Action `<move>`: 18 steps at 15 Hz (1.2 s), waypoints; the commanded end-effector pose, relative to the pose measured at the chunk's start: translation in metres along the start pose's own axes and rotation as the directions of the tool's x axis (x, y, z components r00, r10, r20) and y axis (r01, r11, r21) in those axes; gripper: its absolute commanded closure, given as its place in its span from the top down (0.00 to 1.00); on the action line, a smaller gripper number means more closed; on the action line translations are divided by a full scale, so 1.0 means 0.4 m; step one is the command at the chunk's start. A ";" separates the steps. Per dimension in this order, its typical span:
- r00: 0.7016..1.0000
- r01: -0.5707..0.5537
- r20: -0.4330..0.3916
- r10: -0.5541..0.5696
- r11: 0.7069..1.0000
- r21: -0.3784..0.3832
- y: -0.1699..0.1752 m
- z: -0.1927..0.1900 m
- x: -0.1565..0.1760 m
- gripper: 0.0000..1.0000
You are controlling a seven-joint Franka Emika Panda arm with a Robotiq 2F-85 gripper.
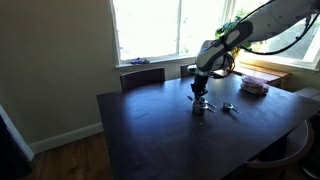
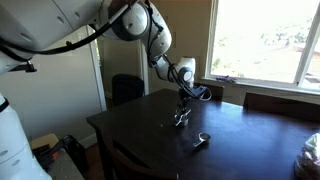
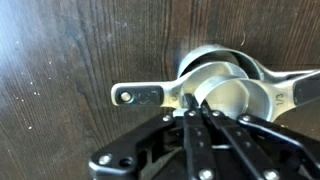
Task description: Stack the cups
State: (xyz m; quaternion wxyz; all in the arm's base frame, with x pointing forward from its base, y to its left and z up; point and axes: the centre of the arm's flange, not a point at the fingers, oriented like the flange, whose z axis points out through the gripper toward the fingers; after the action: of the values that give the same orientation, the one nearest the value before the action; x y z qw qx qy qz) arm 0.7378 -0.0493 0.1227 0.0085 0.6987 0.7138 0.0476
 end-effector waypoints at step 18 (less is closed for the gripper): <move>0.997 0.078 0.022 -0.078 0.996 0.033 -0.050 -0.055 -0.105 0.97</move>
State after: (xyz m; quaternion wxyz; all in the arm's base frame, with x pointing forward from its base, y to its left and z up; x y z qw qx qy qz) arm 0.7432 -0.0808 0.1107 0.0133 0.6816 0.7308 0.0353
